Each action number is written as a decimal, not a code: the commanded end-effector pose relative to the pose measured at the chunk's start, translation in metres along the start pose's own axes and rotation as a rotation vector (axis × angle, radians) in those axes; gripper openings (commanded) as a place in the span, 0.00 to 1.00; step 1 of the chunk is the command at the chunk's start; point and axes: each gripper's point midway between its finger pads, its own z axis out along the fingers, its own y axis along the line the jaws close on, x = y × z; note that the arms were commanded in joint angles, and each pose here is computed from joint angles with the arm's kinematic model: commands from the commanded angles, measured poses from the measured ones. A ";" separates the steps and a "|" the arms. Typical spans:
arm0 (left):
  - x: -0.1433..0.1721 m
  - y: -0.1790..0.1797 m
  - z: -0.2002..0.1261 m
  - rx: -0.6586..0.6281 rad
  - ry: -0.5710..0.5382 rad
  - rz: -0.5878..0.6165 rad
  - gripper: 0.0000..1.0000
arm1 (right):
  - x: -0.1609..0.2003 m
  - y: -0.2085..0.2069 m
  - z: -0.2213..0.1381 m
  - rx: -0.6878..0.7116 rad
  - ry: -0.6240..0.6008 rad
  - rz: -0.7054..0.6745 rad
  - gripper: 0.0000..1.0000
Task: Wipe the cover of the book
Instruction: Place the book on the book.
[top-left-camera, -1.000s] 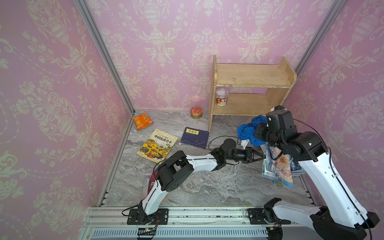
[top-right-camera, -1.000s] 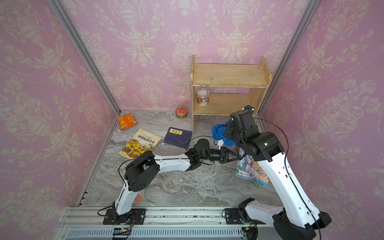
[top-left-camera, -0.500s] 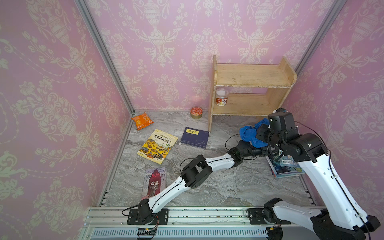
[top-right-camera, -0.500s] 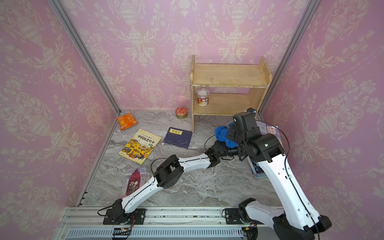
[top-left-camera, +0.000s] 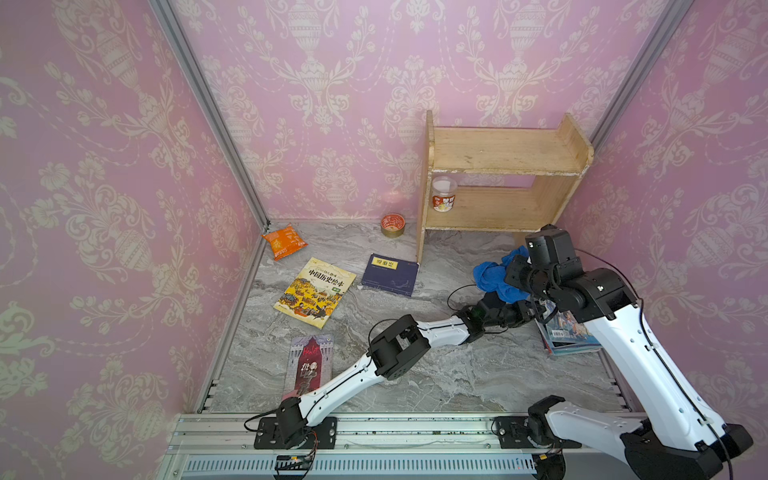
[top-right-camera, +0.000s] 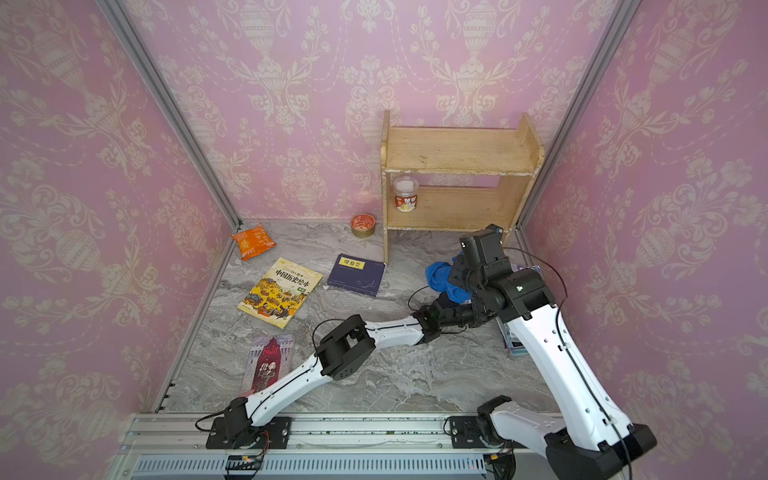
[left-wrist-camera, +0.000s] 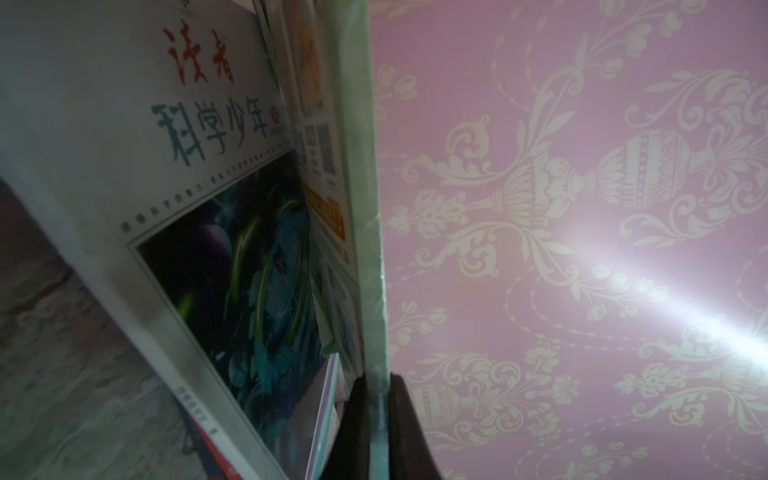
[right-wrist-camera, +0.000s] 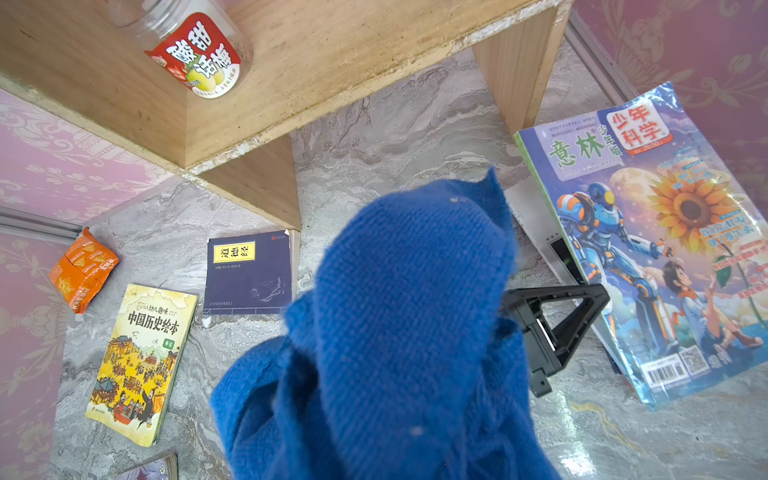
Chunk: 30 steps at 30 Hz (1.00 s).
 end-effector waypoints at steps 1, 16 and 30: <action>-0.008 -0.009 -0.010 -0.071 -0.053 0.006 0.00 | -0.002 -0.001 -0.003 -0.022 -0.022 0.015 0.00; 0.008 -0.020 0.005 -0.074 0.041 -0.006 0.14 | 0.004 -0.006 0.003 -0.002 -0.014 0.013 0.00; 0.030 -0.028 -0.031 -0.295 0.188 0.089 0.99 | 0.004 -0.016 0.010 0.031 -0.011 0.016 0.00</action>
